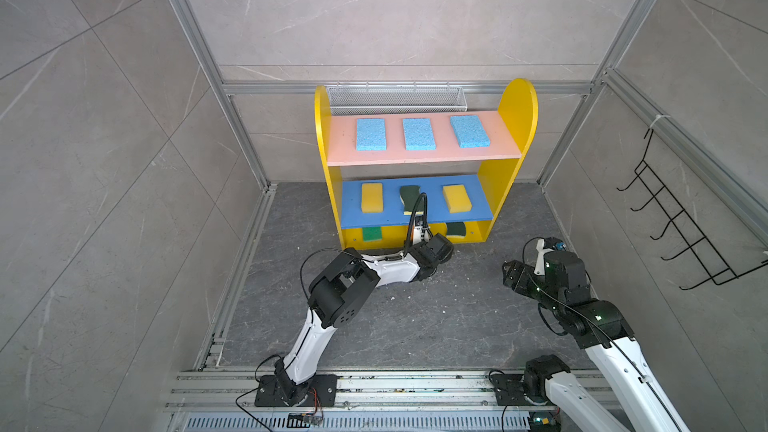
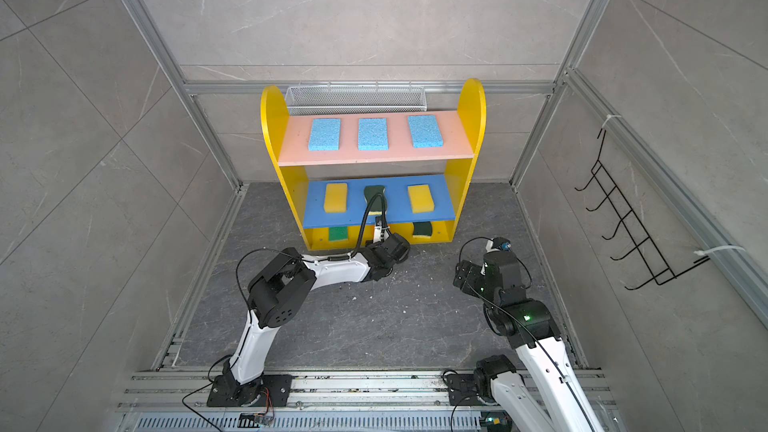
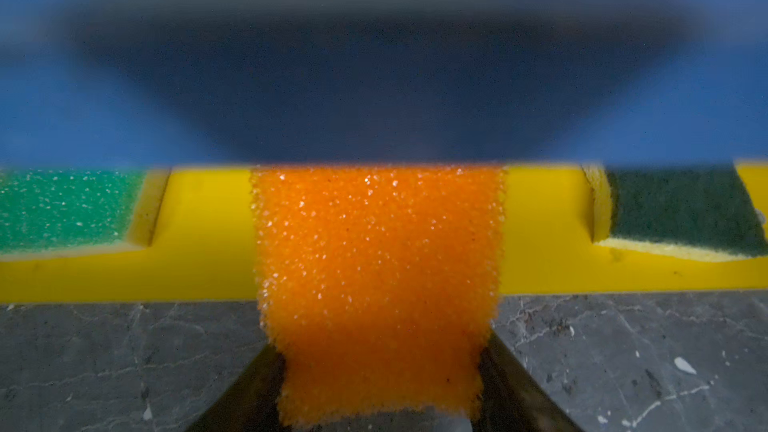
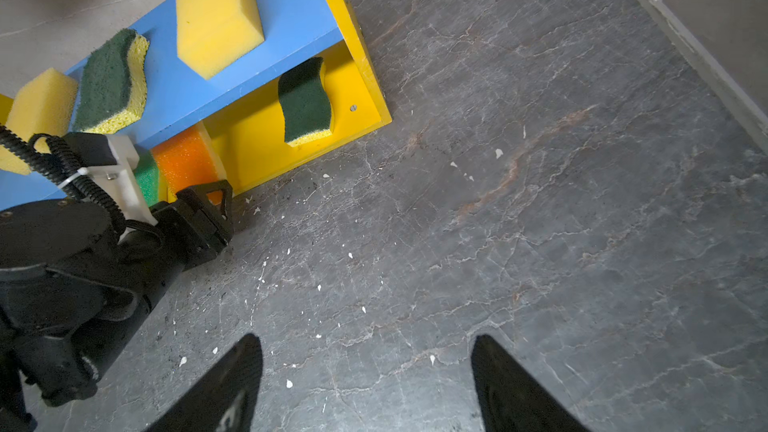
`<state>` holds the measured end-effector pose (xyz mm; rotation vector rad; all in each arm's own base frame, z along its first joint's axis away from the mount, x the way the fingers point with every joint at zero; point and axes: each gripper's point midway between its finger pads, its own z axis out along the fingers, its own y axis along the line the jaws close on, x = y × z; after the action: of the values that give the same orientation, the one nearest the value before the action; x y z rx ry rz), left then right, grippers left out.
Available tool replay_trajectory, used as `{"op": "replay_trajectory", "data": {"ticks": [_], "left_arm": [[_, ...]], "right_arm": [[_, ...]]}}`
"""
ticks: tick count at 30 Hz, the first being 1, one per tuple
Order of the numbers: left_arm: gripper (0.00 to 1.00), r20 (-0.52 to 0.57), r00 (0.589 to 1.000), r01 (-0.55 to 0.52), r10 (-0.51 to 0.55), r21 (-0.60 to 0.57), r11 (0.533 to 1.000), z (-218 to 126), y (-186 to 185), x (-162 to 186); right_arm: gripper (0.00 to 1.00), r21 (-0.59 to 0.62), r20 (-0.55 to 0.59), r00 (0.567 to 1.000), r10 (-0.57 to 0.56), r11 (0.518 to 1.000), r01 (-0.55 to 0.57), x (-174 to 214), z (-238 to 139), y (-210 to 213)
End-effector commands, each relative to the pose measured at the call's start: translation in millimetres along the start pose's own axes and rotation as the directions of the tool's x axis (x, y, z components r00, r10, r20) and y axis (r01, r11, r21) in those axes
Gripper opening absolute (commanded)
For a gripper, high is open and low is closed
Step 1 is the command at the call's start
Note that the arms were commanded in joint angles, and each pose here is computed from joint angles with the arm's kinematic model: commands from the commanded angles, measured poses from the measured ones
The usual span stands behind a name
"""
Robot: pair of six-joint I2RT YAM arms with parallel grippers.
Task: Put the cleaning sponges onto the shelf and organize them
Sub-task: 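Insert the orange sponge upright between the green sponges on the base ledge, then open the left gripper and withdraw it from the shelf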
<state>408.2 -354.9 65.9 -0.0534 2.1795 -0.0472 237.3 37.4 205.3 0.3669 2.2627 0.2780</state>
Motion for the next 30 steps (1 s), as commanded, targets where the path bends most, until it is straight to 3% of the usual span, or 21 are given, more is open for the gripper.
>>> {"op": "replay_trajectory", "data": {"ticks": [1, 30], "left_arm": [[0.61, 0.040, 0.998, 0.044, -0.042, -0.038, 0.998, 6.2, 6.7, -13.7], [0.66, -0.033, 0.999, 0.027, -0.030, -0.096, 0.995, 33.4, 25.2, 1.8]], "right_arm": [[0.81, -0.007, 0.014, 1.000, -0.014, 1.000, 0.014, -4.1, -7.0, 1.3], [0.82, -0.008, 0.018, 1.000, -0.012, 1.000, 0.012, -3.5, -10.2, 0.5]]}}
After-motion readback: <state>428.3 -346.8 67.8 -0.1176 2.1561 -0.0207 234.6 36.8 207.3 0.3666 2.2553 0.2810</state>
